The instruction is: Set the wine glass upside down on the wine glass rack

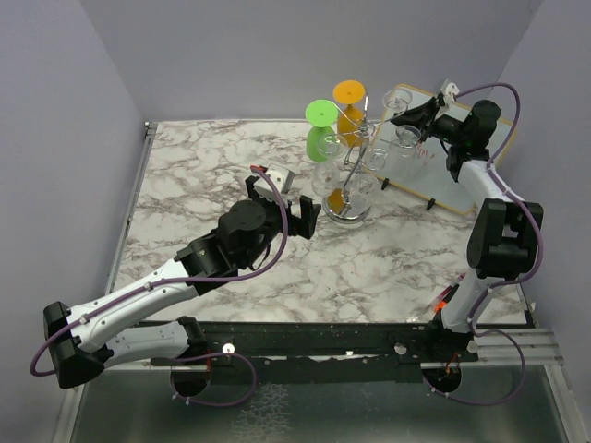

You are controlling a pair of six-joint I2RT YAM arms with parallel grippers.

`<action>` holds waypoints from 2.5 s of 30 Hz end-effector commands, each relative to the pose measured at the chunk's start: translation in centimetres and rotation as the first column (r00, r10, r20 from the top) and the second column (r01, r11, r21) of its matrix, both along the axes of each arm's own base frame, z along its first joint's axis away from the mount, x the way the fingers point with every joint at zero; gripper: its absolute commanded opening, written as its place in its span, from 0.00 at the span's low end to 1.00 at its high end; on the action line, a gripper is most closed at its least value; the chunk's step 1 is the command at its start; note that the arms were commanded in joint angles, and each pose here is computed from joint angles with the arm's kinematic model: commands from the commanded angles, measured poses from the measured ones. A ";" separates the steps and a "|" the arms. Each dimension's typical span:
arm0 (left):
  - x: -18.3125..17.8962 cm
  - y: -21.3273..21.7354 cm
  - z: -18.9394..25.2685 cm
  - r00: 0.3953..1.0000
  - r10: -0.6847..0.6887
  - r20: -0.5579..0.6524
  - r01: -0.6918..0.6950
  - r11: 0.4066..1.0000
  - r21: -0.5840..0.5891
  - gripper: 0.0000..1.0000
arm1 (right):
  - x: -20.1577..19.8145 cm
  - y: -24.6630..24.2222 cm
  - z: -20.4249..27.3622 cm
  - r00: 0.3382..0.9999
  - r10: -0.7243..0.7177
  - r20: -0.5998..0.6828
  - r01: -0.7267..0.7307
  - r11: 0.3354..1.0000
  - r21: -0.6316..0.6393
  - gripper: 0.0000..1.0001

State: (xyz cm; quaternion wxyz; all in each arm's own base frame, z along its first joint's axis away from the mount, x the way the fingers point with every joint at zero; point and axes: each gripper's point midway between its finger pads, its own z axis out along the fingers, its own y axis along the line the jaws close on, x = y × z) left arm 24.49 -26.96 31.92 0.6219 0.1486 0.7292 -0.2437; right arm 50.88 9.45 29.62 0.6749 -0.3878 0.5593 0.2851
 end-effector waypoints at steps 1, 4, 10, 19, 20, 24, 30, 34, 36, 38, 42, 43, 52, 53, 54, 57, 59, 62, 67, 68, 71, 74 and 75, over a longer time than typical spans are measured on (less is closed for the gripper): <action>0.2 0.2 0.4 1.000 0.018 0.003 -0.018 1.000 0.003 0.94 | 0.0 -0.1 -0.8 0.999 0.026 -0.036 -0.027 0.999 -0.028 0.21; 0.2 0.3 0.6 1.000 0.017 0.006 -0.017 1.000 -0.002 0.94 | 0.1 -0.3 -0.8 0.999 0.002 -0.044 -0.004 1.000 -0.029 0.29; 0.0 0.1 0.9 1.000 0.002 0.005 -0.002 1.000 -0.007 0.94 | -0.2 -0.7 0.0 0.998 -0.039 -0.039 0.038 0.999 -0.030 0.48; -0.4 0.5 2.1 1.000 -0.006 0.012 0.006 1.000 -0.024 0.94 | -1.4 -1.5 1.4 0.990 -0.137 0.021 0.138 0.989 -0.048 0.66; -0.5 0.4 2.3 1.000 -0.012 0.012 0.012 1.000 -0.027 0.94 | -1.6 -1.6 1.4 0.988 -0.151 0.021 0.152 0.987 -0.052 0.67; -0.9 0.0 3.3 0.999 -0.042 0.014 0.043 0.997 -0.058 0.94 | -1.8 -2.5 1.7 0.973 -0.230 0.032 0.231 0.972 -0.043 0.69; -1.3 -0.1 4.0 0.998 -0.056 -0.013 0.055 0.997 -0.056 0.94 | -2.5 -4.0 2.1 0.937 -0.349 0.029 0.350 0.936 -0.030 0.70; -1.4 0.1 3.9 0.998 -0.055 -0.030 0.054 0.997 -0.049 0.94 | -2.7 -5.2 2.3 0.902 -0.431 0.019 0.432 0.902 -0.022 0.70; -1.4 0.3 3.8 0.998 -0.047 -0.035 0.046 0.998 -0.042 0.94 | -2.9 -5.9 2.4 0.877 -0.481 -0.001 0.481 0.877 -0.008 0.70; -1.2 0.4 3.7 0.999 -0.033 -0.039 0.032 0.999 -0.035 0.94 | -3.1 -6.9 2.6 0.840 -0.542 -0.017 0.542 0.840 0.011 0.70; -1.1 1.0 3.6 0.999 -0.008 -0.044 0.008 1.000 -0.019 0.94 | -3.2 -9.0 2.2 0.757 -0.650 -0.069 0.653 0.757 0.028 0.70; -1.1 1.2 3.6 0.999 -0.003 -0.045 0.002 1.000 -0.015 0.94 | -3.2 -9.4 2.1 0.736 -0.672 -0.084 0.676 0.737 0.029 0.70; -1.2 2.7 4.3 0.999 0.034 -0.031 -0.034 0.999 -0.015 0.95 | -5.8 -14.0 1.4 0.456 -0.838 -0.300 0.877 0.480 -0.009 0.70; -1.2 2.9 4.3 0.999 0.039 -0.031 -0.040 0.999 -0.008 0.96 | -6.5 -14.3 1.2 0.417 -0.843 -0.340 0.892 0.452 -0.026 0.70; -1.2 3.2 4.4 0.998 0.047 -0.030 -0.048 0.999 -0.005 0.97 | -7.5 -14.6 0.7 0.373 -0.844 -0.386 0.905 0.423 -0.052 0.70; -1.4 4.4 4.8 0.997 0.080 -0.021 -0.081 0.997 -0.004 0.99 | -10.8 -15.5 -0.6 0.205 -0.826 -0.524 0.946 0.304 -0.109 0.71; -1.6 5.4 5.2 0.995 0.097 -0.012 -0.097 0.995 -0.006 0.99 | -13.2 -15.0 -1.9 0.127 -0.768 -0.627 0.957 0.262 -0.127 0.71; -2.2 6.8 5.9 0.994 0.113 0.007 -0.113 0.994 -0.012 0.99 | -16.6 -12.5 -4.0 0.116 -0.674 -0.729 0.934 0.325 -0.151 0.72; -3.1 9.3 6.9 0.990 0.141 0.025 -0.140 0.990 -0.021 0.99 | -22.3 -10.8 -6.0 0.058 -0.621 -0.782 0.907 0.359 -0.219 0.98; -3.3 9.9 7.0 0.988 0.154 0.027 -0.153 0.988 -0.020 0.99 | -23.6 -10.7 -5.9 0.042 -0.624 -0.780 0.904 0.356 -0.236 0.99; -3.6 12.0 8.0 0.978 0.203 0.040 -0.202 0.979 -0.028 0.99 | -27.2 -10.5 -3.2 0.045 -0.632 -0.774 0.912 0.342 -0.226 1.00; -4.1 13.9 9.1 0.969 0.240 0.056 -0.237 0.970 -0.047 0.99 | -30.0 -10.0 0.3 0.128 -0.646 -0.752 0.924 0.354 -0.147 1.00; -4.4 14.4 9.4 0.967 0.248 0.058 -0.245 0.968 -0.056 0.99 | -30.8 -9.9 1.4 0.153 -0.656 -0.739 0.927 0.354 -0.122 1.00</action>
